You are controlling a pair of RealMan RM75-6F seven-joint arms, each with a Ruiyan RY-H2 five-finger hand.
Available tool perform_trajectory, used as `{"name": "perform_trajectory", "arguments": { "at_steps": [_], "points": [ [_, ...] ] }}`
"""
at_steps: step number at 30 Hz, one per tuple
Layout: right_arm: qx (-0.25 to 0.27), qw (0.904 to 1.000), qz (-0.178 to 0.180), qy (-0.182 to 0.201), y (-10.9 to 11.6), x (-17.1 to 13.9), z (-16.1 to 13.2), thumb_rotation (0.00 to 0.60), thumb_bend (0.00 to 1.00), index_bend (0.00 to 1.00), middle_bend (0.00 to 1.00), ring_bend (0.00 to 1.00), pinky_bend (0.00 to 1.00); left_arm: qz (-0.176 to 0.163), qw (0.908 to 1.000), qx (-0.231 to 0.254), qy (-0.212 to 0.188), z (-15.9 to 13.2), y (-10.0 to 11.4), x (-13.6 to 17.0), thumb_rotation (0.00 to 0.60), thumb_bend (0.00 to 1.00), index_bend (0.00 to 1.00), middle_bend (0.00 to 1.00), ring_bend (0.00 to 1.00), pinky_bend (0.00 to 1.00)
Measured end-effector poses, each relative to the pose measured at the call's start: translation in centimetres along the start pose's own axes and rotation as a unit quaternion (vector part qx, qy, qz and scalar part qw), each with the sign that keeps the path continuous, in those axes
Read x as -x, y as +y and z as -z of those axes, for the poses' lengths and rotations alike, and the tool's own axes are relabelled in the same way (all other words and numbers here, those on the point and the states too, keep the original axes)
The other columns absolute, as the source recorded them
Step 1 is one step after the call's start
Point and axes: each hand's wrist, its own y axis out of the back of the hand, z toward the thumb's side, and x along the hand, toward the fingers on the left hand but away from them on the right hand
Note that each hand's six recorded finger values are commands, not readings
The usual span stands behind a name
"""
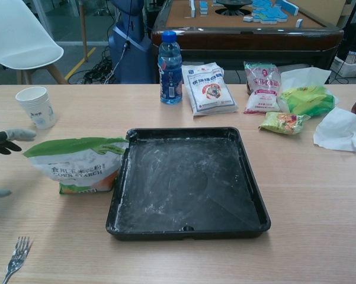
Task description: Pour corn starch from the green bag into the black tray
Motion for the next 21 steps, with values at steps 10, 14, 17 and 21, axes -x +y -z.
{"name": "perform_trajectory", "arguments": {
  "at_steps": [10, 14, 17, 21],
  "points": [
    [0.001, 1.0, -0.003, -0.008, -0.2, -0.2, 0.5, 0.6, 0.05, 0.08, 0.21, 0.02, 0.07, 0.001, 0.9986, 0.025, -0.048, -3.0, -2.3, -3.4, 0.6, 0.19, 0.01, 0.1, 0.19, 0.16],
    [0.001, 0.9999, -0.003, -0.012, -0.2, -0.3, 0.7, 0.6, 0.05, 0.08, 0.21, 0.02, 0.07, 0.006, 0.9975, 0.029, -0.064, -4.1, -3.1, -4.5, 0.6, 0.18, 0.03, 0.12, 0.2, 0.17],
    [0.001, 0.9999, -0.005, -0.015, -0.3, -0.4, 0.9, 0.6, 0.05, 0.08, 0.21, 0.02, 0.07, 0.008, 0.9968, 0.029, -0.074, -4.8, -3.7, -5.1, 0.6, 0.19, 0.05, 0.13, 0.21, 0.18],
    [0.002, 0.9998, -0.006, -0.019, -0.4, -0.4, 1.1, 0.6, 0.05, 0.08, 0.21, 0.02, 0.07, 0.01, 0.996, 0.031, -0.083, -5.5, -4.5, -5.8, 0.6, 0.19, 0.07, 0.14, 0.23, 0.2]
  ]
}}
